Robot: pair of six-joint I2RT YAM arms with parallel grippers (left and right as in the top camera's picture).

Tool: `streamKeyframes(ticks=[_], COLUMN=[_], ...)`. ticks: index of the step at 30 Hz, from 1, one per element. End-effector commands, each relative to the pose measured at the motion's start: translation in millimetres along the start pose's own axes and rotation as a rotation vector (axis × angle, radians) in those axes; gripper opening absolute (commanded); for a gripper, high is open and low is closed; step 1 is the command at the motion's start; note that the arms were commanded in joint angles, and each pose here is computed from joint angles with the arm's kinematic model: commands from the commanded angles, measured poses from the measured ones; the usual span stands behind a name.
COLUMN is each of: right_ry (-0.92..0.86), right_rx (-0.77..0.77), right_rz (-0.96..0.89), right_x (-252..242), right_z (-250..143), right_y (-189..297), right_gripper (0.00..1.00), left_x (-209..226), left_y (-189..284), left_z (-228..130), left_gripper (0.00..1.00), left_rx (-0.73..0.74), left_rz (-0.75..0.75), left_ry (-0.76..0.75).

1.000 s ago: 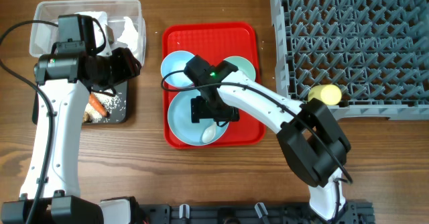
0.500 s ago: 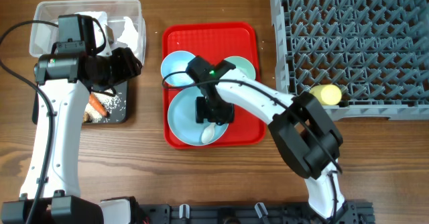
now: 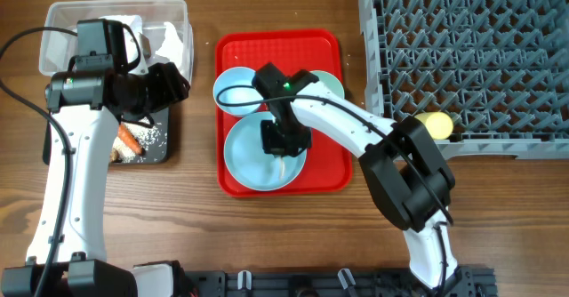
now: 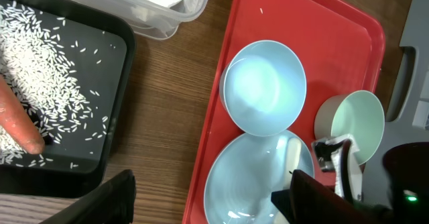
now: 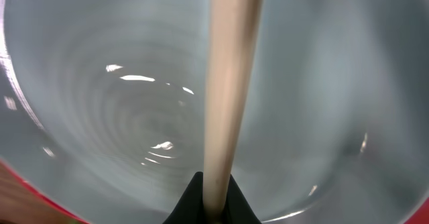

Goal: Sort waste into correct bins and load items into the dishwasher rack
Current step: 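Grasp the wooden spoon with the right gripper and lift it, then carry the spoon right and drop it into the dish rack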

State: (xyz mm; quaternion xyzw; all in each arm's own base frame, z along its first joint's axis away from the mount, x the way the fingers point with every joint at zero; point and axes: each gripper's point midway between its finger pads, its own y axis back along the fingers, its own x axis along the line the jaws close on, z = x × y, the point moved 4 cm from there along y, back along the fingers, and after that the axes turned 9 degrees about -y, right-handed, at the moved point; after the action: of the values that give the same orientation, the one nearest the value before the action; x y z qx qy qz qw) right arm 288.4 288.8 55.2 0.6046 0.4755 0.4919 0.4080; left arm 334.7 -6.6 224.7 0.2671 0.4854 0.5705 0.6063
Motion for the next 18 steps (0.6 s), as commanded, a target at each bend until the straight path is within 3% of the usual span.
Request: streamKeyframes(ticks=[1, 9, 14, 18], right_ry=[0.064, 0.119, 0.088, 0.175], right_rx=[-0.053, -0.231, -0.502, -0.616], right_rz=[0.004, 0.050, -0.006, -0.133], right_x=[11, 14, -42, -99], right_z=[11, 23, 52, 74], right_y=[14, 100, 193, 232], right_gripper=[0.05, 0.04, 0.04, 0.04], left_x=[1, 1, 0, 0], left_y=[1, 1, 0, 0], left_z=[2, 2, 2, 2], left_gripper=[0.76, 0.82, 0.84, 0.84], left_rx=[-0.004, -0.005, -0.004, -0.003], left_rz=[0.006, 0.006, 0.005, 0.005], left_ry=[0.009, 0.010, 0.008, 0.008])
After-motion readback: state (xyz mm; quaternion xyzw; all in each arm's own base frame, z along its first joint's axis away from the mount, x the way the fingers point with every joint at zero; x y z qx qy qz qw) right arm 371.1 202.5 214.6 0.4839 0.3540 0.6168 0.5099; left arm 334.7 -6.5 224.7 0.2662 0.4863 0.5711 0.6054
